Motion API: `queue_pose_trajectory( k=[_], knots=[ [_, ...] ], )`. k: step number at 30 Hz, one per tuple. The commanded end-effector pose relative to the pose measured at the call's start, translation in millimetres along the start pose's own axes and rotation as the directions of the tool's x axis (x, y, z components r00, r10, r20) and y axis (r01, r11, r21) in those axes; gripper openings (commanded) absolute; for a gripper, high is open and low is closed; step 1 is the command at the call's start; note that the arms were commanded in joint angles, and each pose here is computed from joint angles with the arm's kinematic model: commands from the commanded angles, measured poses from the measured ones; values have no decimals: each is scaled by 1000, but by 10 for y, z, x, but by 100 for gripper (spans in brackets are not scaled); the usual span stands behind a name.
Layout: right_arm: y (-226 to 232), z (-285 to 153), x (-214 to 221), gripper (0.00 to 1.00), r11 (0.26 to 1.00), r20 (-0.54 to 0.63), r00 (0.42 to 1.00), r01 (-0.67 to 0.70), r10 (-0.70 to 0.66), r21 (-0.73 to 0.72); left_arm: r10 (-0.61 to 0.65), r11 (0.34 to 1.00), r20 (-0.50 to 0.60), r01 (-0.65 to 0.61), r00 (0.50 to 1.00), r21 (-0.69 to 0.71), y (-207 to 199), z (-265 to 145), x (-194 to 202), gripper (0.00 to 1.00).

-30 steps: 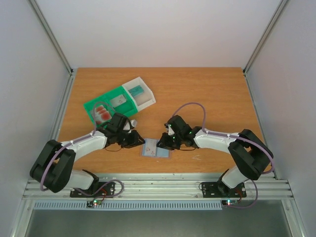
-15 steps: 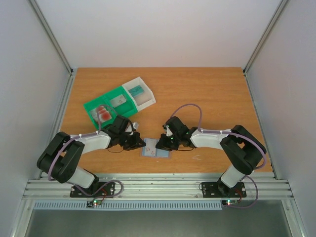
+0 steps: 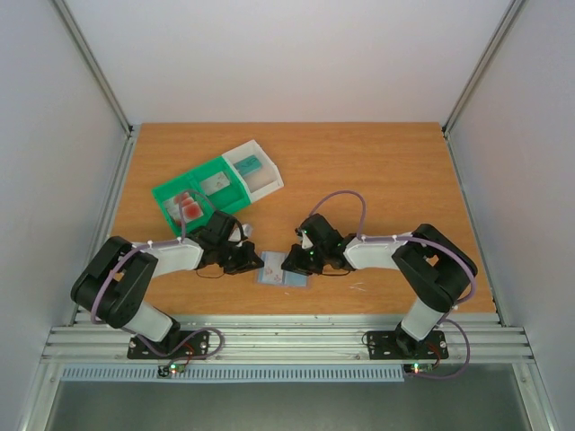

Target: Take the credit cards out of the card holder

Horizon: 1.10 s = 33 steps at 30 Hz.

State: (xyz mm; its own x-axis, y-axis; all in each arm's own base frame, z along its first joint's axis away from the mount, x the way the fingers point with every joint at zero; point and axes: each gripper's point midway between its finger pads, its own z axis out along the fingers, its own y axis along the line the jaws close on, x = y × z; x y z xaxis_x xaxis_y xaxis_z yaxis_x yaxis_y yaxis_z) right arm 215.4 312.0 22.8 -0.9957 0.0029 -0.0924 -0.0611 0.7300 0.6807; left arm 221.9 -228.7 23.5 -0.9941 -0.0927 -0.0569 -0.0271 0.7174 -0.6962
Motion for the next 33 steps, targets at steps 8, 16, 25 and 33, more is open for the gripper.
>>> queue_pose_trajectory(
  k=[8, 16, 25, 33],
  knots=[
    [16, 71, -18, 15, 999, 25, 1000, -2, 3, -41, 4, 1000, -1, -4, 1000, -29, 132, 53, 66, 1],
    [57, 82, -21, 11, 998, 24, 1000, 4, -3, -68, -4, 1000, -4, 4, 1000, -26, 147, 80, 78, 0],
    [94, 10, -35, 1, 996, 52, 999, 18, -13, -92, -10, 999, -8, 10, 1000, -38, 183, 84, 104, 1],
    [-22, -89, -57, 1, 996, 78, 997, -14, 21, -86, -15, 997, -9, 14, 1000, -70, 259, 87, 125, 1]
  ],
)
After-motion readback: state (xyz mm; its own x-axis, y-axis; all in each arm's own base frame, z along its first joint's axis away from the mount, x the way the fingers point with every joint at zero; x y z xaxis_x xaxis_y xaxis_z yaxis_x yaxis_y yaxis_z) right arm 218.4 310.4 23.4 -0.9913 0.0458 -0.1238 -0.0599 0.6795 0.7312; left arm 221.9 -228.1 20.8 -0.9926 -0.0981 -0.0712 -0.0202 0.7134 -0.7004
